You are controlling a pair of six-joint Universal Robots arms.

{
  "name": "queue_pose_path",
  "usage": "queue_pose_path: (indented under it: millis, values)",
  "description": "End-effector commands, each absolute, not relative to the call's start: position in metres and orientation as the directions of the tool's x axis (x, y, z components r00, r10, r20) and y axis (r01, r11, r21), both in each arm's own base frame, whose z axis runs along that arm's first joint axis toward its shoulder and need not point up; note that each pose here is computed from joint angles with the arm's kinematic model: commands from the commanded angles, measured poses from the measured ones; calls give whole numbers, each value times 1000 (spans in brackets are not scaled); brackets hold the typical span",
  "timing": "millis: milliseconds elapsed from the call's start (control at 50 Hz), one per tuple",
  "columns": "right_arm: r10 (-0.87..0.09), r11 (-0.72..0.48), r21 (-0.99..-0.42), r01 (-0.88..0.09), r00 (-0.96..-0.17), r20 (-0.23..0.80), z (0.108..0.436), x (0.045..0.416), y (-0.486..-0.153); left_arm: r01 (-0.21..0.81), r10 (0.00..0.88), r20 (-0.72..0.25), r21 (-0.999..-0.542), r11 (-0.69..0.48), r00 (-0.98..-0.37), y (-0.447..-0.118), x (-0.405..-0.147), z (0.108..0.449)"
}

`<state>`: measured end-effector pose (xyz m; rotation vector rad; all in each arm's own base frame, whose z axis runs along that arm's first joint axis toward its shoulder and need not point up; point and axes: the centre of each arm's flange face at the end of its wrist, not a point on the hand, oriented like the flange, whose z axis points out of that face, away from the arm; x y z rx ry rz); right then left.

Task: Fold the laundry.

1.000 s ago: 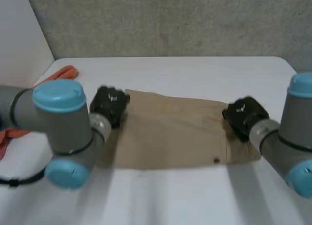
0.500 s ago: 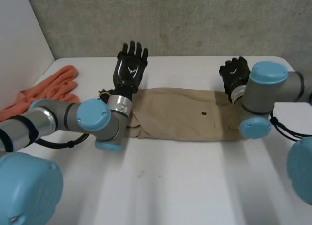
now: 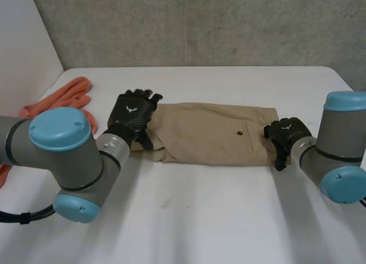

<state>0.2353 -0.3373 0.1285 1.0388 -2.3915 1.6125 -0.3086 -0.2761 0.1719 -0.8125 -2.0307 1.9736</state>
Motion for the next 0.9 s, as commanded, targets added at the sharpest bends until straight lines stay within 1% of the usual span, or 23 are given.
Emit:
queue_pose_path:
  millis: [20,140,220,240,260,280,340,400,420,500,540,620,680,720,760,780,860,900]
  values:
    - [-486,223,-796,-562,-772,409,108,233,-352,251,518,-216,-968,-2,-827,-274,-305,166]
    - [-442,208,-813,-544,-793,418,117,224,-357,255,511,-217,-967,5,-832,-274,-303,166]
    - [-394,185,-821,-540,-806,441,142,208,-356,249,506,-215,-968,-1,-835,-271,-300,172]
    - [-363,170,-829,-532,-816,449,159,198,-357,243,502,-213,-970,-6,-838,-271,-298,177]
    - [-349,167,-832,-530,-821,453,165,193,-358,238,503,-210,-971,-8,-839,-270,-298,178]
    - [-316,172,-833,-526,-830,459,173,179,-361,236,500,-210,-972,-13,-840,-270,-297,181]
    - [-263,192,-818,-543,-831,490,178,151,-368,225,490,-208,-974,-25,-846,-268,-294,189]
    - [-258,199,-785,-587,-804,536,176,135,-372,219,484,-207,-975,-31,-850,-266,-290,194]
    - [-267,188,-759,-623,-776,571,176,130,-373,218,482,-207,-975,-33,-852,-265,-289,196]
    - [-291,162,-713,-682,-724,626,179,128,-375,215,483,-205,-976,-36,-851,-263,-288,198]
    - [-291,149,-707,-692,-714,637,182,129,-376,215,484,-204,-976,-34,-851,-263,-289,197]
    - [-283,114,-713,-692,-710,645,193,136,-380,215,482,-202,-976,-30,-852,-263,-288,196]
    - [-346,98,-726,-681,-707,617,192,158,-370,218,481,-202,-976,-24,-853,-264,-288,194]
    - [-395,96,-752,-652,-718,573,189,171,-362,220,479,-202,-975,-19,-854,-263,-287,193]
    - [-436,94,-781,-617,-731,525,186,178,-356,222,481,-202,-975,-16,-853,-262,-286,191]
    - [-469,96,-805,-585,-740,482,183,182,-353,222,481,-202,-975,-16,-853,-262,-286,192]
    - [-536,108,-844,-525,-746,396,176,188,-347,222,482,-202,-975,-16,-852,-262,-287,192]
    - [-551,118,-853,-509,-748,370,172,189,-347,222,482,-202,-975,-16,-852,-262,-287,192]
